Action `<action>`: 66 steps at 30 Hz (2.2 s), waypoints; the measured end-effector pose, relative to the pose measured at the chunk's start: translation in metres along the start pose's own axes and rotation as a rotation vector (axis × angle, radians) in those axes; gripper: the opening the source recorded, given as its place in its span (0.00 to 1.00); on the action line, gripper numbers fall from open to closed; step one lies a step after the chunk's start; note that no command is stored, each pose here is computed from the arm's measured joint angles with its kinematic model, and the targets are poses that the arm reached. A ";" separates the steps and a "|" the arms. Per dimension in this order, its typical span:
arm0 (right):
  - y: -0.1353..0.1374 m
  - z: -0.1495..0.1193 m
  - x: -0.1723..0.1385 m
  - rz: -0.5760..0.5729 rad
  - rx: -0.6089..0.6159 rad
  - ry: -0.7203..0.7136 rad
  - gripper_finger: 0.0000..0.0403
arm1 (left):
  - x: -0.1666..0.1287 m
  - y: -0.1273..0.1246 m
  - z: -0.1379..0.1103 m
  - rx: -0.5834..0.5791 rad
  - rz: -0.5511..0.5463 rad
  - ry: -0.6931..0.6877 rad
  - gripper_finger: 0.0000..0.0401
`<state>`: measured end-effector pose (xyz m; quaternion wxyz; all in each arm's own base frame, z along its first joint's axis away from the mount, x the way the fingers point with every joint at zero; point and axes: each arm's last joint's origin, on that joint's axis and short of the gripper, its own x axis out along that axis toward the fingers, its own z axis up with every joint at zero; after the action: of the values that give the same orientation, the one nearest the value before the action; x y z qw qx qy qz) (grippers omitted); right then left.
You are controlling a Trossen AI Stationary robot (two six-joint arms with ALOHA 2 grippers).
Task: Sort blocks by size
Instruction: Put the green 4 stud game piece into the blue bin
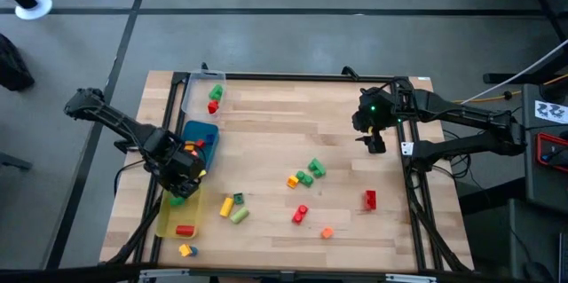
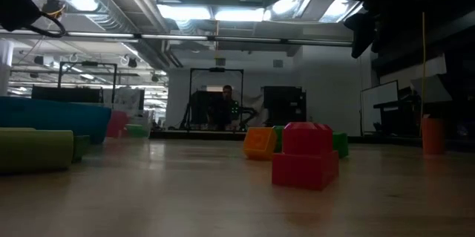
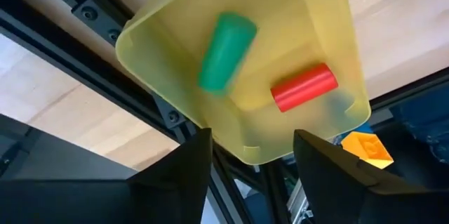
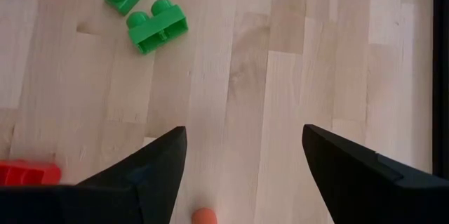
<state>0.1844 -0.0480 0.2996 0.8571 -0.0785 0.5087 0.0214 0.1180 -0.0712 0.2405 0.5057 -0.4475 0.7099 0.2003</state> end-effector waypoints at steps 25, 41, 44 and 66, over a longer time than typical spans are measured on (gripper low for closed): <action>-0.001 0.000 0.000 -0.031 -0.008 0.011 0.71 | -0.011 -0.058 0.019 0.340 -0.395 -0.665 0.45; -0.001 0.000 0.000 -0.030 -0.005 0.010 0.71 | 0.063 -0.095 0.061 0.605 0.041 -0.666 0.45; -0.001 0.000 0.000 -0.030 -0.005 0.010 0.71 | 0.068 -0.099 0.063 0.634 0.039 -0.669 0.45; -0.001 0.000 0.000 -0.031 -0.006 0.010 0.71 | 0.091 -0.114 0.064 0.806 0.037 -0.644 0.45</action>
<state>0.1844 -0.0490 0.2997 0.8546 -0.0890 0.5116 0.0090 0.2395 -0.1226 0.1524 0.8274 -0.1199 0.5466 0.0473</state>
